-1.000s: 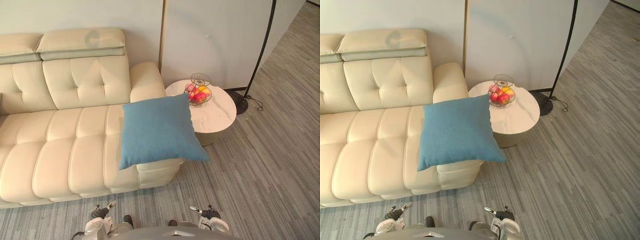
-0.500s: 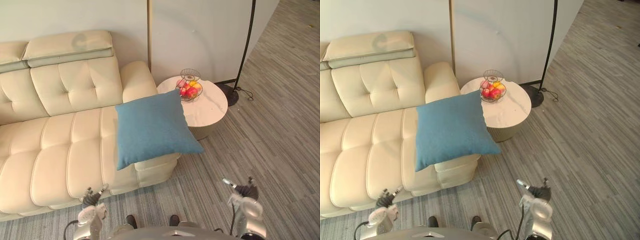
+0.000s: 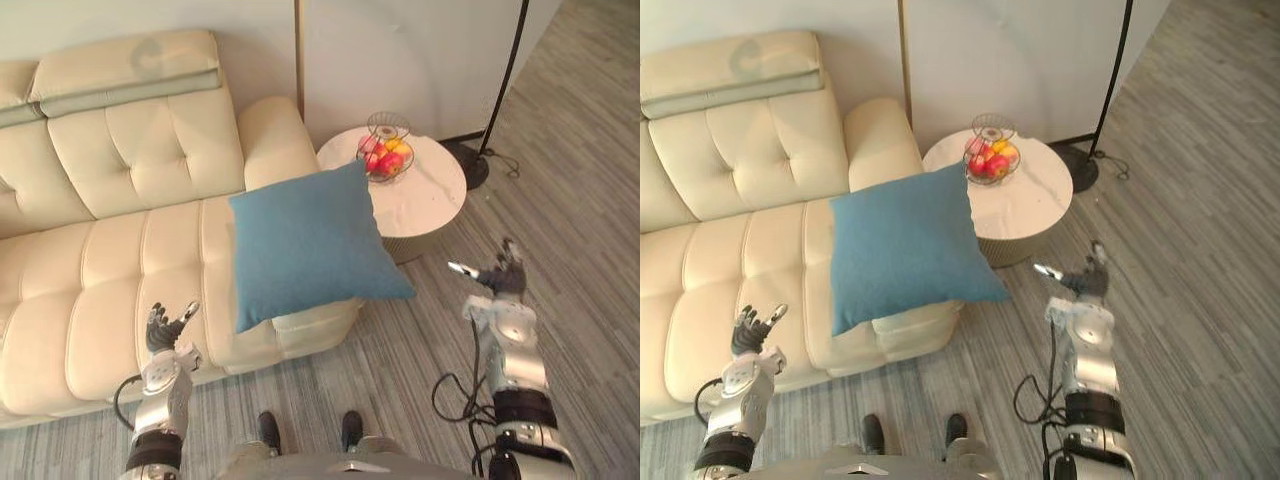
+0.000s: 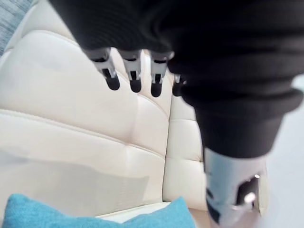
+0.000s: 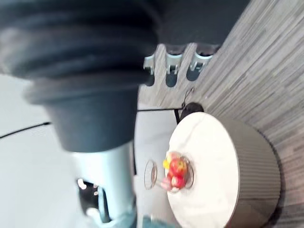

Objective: Pick up cushions and gather them together orderly.

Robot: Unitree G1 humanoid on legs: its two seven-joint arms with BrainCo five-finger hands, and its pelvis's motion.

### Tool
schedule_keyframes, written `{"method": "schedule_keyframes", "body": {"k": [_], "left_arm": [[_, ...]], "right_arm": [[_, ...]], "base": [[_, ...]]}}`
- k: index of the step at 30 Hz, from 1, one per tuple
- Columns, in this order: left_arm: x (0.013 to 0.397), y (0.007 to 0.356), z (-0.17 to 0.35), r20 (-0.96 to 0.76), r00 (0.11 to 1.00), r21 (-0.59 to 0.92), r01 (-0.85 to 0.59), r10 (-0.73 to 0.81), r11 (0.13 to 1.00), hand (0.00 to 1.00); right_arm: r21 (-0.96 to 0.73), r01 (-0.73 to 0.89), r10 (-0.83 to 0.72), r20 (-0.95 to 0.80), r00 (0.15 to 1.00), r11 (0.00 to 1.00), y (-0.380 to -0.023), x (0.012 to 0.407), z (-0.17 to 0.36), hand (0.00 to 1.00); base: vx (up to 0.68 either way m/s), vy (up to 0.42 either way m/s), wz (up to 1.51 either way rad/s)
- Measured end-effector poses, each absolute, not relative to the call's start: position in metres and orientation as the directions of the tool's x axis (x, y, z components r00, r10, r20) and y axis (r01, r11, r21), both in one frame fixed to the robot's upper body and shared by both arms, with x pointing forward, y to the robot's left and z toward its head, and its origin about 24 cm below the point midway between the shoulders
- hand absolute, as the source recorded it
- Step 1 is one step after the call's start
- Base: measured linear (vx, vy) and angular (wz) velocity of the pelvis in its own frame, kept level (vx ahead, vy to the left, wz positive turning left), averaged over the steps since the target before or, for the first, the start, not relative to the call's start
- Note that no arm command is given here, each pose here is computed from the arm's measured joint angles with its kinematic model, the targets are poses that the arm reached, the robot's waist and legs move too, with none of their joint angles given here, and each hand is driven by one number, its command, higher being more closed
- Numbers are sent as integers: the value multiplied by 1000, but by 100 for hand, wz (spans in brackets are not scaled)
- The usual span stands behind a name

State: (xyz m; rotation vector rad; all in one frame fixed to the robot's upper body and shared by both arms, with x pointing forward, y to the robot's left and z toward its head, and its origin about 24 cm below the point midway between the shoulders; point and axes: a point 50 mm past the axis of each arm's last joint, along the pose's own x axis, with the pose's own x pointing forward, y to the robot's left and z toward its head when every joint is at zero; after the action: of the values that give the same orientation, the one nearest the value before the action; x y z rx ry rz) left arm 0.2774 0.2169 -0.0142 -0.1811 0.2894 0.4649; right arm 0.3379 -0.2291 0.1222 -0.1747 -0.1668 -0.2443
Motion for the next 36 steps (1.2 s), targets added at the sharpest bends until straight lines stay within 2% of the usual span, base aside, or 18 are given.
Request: {"method": "schedule_keyframes", "body": {"k": [7, 11, 19, 20, 23, 24, 36], "left_arm": [[312, 203, 4, -284, 883, -93, -414, 375, 905, 0], [332, 200, 22, -251, 894, -79, -402, 372, 912, 0], [360, 176, 59, -153, 942, -55, -309, 298, 949, 0], [364, 170, 66, -136, 950, -48, -289, 281, 956, 0], [374, 155, 84, -85, 966, -47, -250, 246, 967, 0], [375, 152, 87, -78, 967, -51, -246, 242, 968, 100], [386, 143, 128, 42, 968, -80, -242, 246, 967, 100]], "right_arm": [[-171, 168, -141, 155, 978, 971, -200, 368, 136, 0], [-137, 150, -120, 208, 971, 979, -185, 381, 163, 0], [-127, 127, -91, 257, 962, 984, -160, 390, 184, 0], [-138, 113, -73, 262, 962, 984, -154, 390, 185, 100], [-157, 92, -44, 286, 957, 983, -145, 389, 190, 100], [-155, 89, -41, 292, 956, 984, -143, 388, 192, 100], [-117, 66, -12, 411, 912, 991, -129, 374, 214, 100]], "base": [[-76, 19, -3], [-33, -6, -5], [-30, -12, -8], [-17, -14, -10], [-11, -24, -9], [-3, -28, -9], [26, -7, -1]]}}
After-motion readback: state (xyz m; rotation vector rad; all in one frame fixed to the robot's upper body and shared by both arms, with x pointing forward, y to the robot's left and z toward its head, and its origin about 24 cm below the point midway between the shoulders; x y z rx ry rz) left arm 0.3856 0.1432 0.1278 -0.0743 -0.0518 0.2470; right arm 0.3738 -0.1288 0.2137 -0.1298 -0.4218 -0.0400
